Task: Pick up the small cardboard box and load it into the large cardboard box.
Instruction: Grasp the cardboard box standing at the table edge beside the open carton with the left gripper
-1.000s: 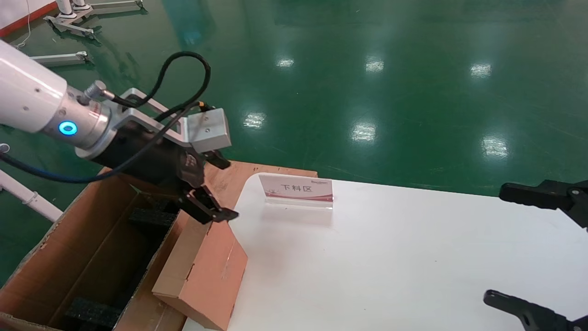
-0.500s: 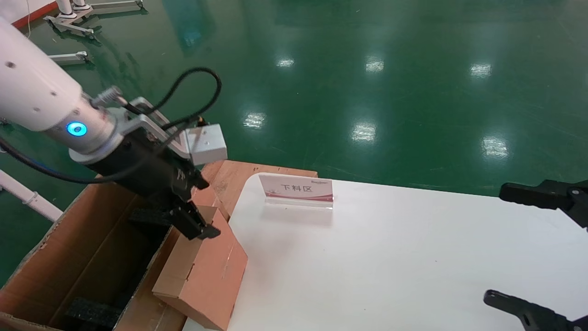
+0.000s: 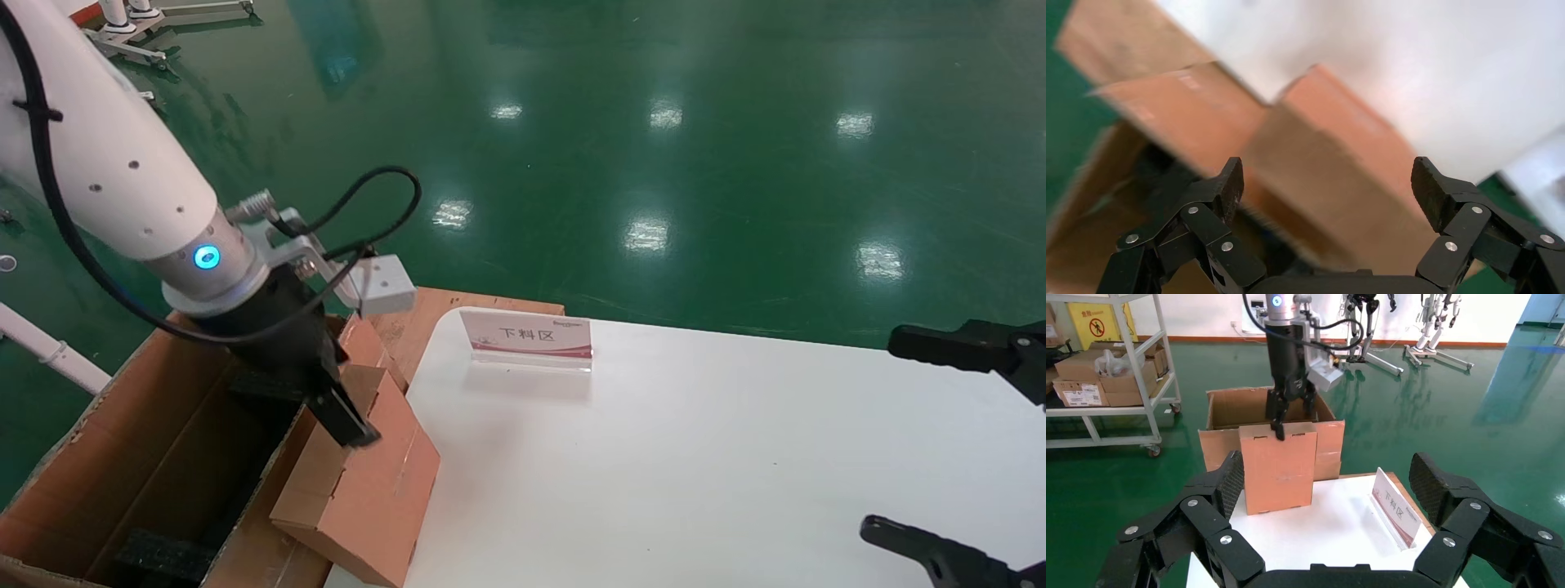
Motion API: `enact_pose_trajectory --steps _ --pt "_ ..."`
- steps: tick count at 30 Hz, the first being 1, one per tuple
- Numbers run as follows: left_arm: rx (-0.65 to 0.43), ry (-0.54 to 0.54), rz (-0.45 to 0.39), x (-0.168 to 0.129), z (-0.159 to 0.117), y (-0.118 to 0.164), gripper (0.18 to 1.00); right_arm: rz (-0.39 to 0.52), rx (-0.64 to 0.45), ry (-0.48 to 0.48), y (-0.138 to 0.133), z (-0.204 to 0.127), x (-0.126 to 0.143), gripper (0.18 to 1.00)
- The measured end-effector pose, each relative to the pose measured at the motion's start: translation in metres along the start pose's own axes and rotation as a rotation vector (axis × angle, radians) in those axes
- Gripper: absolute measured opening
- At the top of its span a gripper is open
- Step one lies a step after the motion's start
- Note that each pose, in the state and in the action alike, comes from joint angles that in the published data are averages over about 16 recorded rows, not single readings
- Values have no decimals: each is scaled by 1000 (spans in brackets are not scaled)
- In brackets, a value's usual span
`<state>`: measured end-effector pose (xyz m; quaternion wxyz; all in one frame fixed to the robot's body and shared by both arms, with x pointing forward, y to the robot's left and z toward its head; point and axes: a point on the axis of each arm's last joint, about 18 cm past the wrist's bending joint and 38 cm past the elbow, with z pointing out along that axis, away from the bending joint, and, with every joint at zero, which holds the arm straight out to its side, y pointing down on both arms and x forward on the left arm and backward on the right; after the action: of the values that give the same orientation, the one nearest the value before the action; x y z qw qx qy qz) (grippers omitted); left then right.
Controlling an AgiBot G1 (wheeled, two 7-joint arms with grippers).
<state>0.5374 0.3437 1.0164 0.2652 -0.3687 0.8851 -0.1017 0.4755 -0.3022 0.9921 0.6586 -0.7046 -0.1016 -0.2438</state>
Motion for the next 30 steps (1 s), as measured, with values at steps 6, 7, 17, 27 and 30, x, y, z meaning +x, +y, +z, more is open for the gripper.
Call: enact_pose_trajectory --steps 6,7,17,27,30 --pt "-13 21 -36 2 7 6 1000 0 0 0 0 0 0 1000" --pt "-16 22 -41 2 8 7 1000 0 0 0 0 0 0 1000" --pt "-48 48 -79 5 21 18 1000 0 0 0 0 0 0 1000" --pt "-82 54 -76 7 34 24 1000 0 0 0 0 0 0 1000" --pt "-91 49 -73 6 36 25 1000 0 0 0 0 0 0 1000"
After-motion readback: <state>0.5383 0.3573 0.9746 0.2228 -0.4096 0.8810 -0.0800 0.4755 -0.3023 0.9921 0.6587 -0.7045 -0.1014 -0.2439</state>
